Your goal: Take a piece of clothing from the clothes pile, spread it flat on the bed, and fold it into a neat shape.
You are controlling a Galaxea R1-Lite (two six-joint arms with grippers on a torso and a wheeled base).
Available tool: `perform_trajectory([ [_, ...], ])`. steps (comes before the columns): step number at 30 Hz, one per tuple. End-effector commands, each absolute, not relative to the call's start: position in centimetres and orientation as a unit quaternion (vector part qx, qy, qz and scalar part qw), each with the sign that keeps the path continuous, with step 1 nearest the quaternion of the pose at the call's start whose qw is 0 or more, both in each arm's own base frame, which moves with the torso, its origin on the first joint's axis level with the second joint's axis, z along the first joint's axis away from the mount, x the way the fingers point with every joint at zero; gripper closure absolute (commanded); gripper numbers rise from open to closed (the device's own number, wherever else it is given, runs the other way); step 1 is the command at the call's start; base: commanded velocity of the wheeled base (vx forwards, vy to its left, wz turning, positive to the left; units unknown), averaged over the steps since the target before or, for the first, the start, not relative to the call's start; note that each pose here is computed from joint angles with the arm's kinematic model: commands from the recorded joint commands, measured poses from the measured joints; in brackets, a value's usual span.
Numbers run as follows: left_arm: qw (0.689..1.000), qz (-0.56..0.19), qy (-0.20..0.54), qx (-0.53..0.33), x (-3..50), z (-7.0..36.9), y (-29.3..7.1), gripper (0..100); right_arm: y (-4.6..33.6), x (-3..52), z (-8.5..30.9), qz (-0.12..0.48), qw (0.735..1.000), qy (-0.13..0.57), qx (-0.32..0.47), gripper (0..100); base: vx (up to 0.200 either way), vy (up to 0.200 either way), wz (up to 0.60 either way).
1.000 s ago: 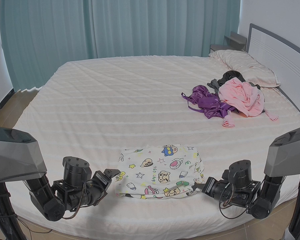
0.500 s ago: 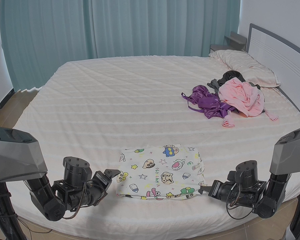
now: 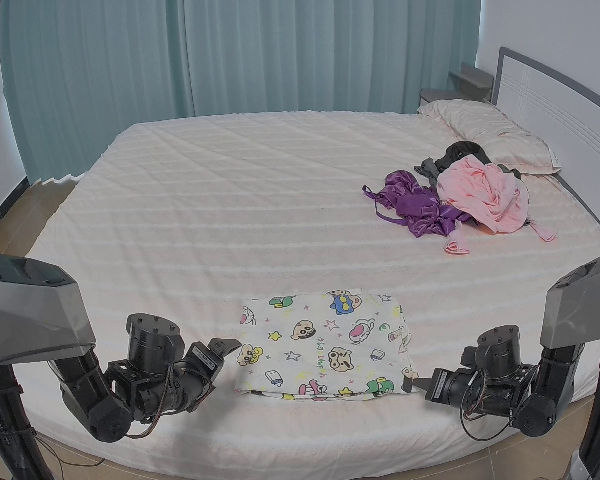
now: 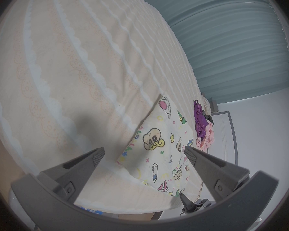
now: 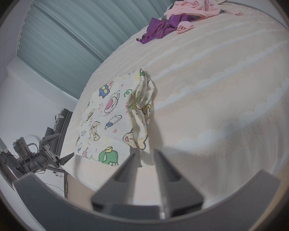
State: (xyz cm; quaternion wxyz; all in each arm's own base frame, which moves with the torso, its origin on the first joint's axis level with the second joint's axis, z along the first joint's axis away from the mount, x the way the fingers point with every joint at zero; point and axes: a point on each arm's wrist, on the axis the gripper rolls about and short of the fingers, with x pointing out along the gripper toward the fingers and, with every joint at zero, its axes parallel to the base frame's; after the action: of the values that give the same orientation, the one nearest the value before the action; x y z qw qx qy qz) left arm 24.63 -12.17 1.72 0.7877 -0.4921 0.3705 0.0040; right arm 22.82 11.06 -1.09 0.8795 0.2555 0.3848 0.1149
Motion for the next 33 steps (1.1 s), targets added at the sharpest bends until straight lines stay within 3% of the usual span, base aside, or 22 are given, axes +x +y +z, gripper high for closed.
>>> perform_trajectory([
  [1,0.788,0.004,0.371,-0.492,24.6,1.7,-12.2,0,11.1,22.9,-0.9,0.119,0.881,0.379,0.256,0,0.0,0.0,0.0],
  [7,0.787,0.003,0.369,-0.494,24.7,1.7,-12.2,0,10.9,24.9,1.8,0.136,0.898,0.311,0.279,0,0.0,0.0,0.0],
  [9,0.787,0.004,0.37,-0.493,24.7,1.7,-12.2,0,11.6,28.5,2.4,0.14,0.906,0.274,0.29,0,0.0,0.0,0.0],
  [19,0.788,0.003,0.37,-0.493,24.7,1.7,-12.2,0,12.1,36.8,-0.7,0.141,0.9,0.262,0.319,0,0.0,0.0,0.0],
  [33,0.788,0.002,0.369,-0.493,24.7,1.7,-12.2,0,12.4,37.8,-1.7,0.152,0.903,0.251,0.316,0,0.0,0.0,0.0],
])
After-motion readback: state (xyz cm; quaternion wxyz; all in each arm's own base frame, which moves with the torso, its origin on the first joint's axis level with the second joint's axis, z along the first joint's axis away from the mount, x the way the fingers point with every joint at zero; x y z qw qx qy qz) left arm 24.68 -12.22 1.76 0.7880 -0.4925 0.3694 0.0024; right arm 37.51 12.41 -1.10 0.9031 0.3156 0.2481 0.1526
